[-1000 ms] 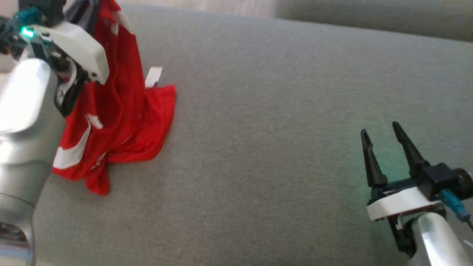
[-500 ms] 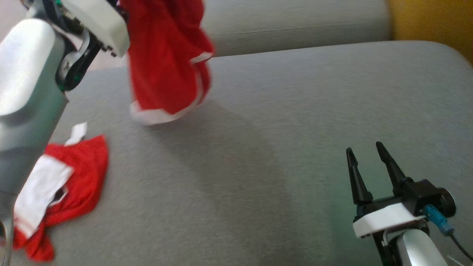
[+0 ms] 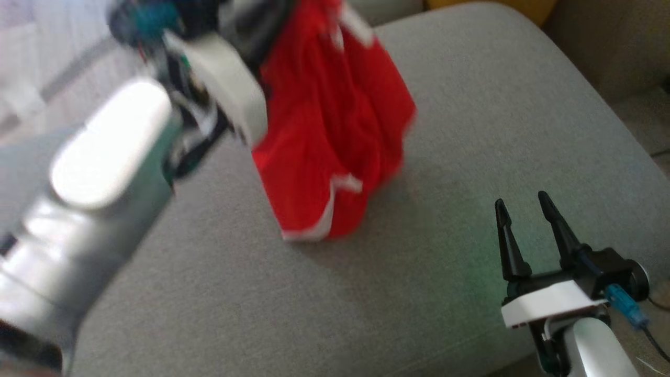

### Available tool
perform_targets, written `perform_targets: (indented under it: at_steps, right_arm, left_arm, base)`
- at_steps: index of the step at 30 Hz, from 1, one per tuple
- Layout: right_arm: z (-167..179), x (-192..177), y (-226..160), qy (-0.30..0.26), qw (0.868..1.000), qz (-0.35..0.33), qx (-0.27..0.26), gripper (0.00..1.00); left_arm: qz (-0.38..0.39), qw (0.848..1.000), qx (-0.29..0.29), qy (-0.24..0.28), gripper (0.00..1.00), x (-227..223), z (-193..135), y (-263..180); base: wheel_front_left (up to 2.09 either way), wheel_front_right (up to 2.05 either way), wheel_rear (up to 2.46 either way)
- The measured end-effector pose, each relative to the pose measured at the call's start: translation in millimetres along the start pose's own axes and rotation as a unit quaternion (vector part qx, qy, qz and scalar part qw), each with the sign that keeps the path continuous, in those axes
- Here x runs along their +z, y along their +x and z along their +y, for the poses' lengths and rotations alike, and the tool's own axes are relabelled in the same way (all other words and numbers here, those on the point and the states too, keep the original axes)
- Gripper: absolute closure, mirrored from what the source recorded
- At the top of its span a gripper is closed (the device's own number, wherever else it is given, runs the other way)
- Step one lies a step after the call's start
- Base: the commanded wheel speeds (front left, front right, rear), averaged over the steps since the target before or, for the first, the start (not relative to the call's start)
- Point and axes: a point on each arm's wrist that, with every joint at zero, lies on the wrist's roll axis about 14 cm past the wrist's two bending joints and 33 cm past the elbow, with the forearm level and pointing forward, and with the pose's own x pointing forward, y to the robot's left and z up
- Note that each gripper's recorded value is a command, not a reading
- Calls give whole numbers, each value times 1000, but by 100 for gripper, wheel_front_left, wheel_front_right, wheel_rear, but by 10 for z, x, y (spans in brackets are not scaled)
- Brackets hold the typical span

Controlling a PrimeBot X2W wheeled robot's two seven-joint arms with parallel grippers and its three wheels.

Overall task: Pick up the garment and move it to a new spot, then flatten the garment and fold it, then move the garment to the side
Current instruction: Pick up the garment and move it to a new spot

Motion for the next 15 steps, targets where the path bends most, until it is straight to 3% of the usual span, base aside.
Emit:
perform_targets:
  at_steps: [3, 7, 12, 13, 14, 15]
  right_arm:
    - [-27, -38, 35, 1, 1000, 7, -9, 0]
    - [-26, -108, 68, -3, 1000, 20, -9, 0]
    - [103, -129, 166, -4, 1000, 22, 12, 0]
    - [140, -133, 188, -3, 1000, 22, 17, 0]
    - [182, -134, 207, -2, 999, 22, 24, 0]
    - [223, -133, 224, -1, 999, 21, 31, 0]
  left_arm:
    - [63, 995, -9, -74, 100, -788, -173, -35]
    - [145, 977, 17, -158, 100, -1788, -365, -328]
    - [151, 968, 66, -188, 100, -2121, -314, -607]
    - [144, 968, 78, -189, 53, -2119, -274, -644]
    - [136, 968, 92, -188, 0, -2113, -227, -687]
    - [129, 968, 110, -185, 0, -2107, -172, -738]
  base:
    - [0, 0, 0]
    - [0, 0, 0]
    - [0, 0, 0]
    - [0, 0, 0]
    - [0, 0, 0]
    - [0, 0, 0]
